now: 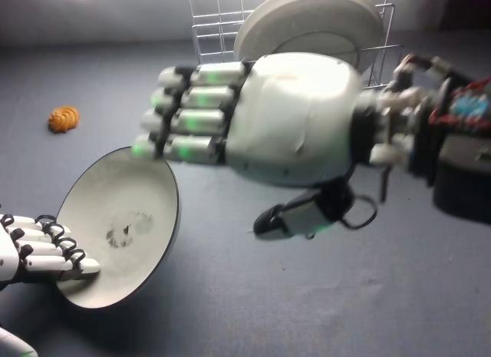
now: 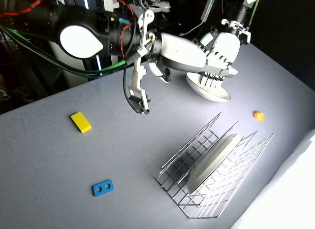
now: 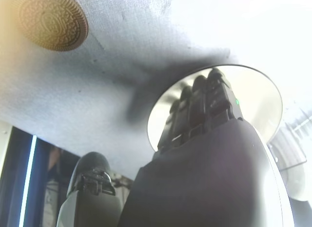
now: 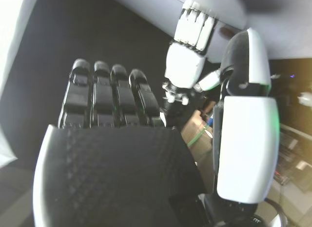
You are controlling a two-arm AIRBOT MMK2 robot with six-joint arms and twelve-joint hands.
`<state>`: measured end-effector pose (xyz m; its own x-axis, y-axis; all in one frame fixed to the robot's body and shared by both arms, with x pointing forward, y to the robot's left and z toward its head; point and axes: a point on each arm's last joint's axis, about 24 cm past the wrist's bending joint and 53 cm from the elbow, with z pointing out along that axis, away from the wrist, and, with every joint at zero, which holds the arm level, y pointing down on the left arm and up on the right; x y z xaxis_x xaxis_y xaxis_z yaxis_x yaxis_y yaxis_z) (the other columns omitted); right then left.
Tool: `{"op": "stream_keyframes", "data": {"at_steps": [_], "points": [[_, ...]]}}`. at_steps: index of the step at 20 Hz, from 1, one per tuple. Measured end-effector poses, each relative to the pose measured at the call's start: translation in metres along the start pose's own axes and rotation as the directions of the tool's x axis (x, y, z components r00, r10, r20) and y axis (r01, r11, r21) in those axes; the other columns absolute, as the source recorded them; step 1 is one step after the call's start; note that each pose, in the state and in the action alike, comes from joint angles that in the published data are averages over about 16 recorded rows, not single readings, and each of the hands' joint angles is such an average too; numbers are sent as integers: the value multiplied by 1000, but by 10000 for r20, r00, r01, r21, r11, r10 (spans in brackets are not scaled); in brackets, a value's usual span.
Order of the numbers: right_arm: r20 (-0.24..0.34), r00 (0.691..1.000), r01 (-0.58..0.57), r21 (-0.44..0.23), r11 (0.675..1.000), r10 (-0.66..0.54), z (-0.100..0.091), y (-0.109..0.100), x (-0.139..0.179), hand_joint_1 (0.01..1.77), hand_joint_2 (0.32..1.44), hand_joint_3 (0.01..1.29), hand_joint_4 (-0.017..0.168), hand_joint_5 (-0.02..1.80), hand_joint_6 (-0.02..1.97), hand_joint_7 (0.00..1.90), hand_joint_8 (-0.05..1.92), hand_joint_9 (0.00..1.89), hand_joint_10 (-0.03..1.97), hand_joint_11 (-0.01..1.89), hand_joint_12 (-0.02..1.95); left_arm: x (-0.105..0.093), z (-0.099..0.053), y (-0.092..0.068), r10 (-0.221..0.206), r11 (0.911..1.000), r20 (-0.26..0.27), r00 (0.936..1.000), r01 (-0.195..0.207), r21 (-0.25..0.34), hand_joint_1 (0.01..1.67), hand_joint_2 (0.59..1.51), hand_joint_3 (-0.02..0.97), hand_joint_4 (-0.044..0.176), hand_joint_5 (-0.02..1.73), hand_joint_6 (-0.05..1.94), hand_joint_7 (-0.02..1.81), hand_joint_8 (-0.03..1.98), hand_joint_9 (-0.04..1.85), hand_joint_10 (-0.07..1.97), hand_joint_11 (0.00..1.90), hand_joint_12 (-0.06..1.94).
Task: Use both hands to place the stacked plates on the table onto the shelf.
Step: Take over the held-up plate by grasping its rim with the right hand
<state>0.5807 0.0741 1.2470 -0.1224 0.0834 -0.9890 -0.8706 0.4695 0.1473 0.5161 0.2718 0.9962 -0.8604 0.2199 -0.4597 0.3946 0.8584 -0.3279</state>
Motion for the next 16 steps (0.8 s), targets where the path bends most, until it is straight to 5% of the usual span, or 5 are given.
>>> {"op": "stream_keyframes", "data": {"at_steps": [16], "points": [[-450,9905,1271,-665,9897,-1302,80,17,67,860,994,11,3,20,35,21,17,14,16,21,8,1,0,1,-41,10000,-8,10000,41,-16,17,1166,14,-6,-8,-26,19,-3,14,6,12,-22]]}}
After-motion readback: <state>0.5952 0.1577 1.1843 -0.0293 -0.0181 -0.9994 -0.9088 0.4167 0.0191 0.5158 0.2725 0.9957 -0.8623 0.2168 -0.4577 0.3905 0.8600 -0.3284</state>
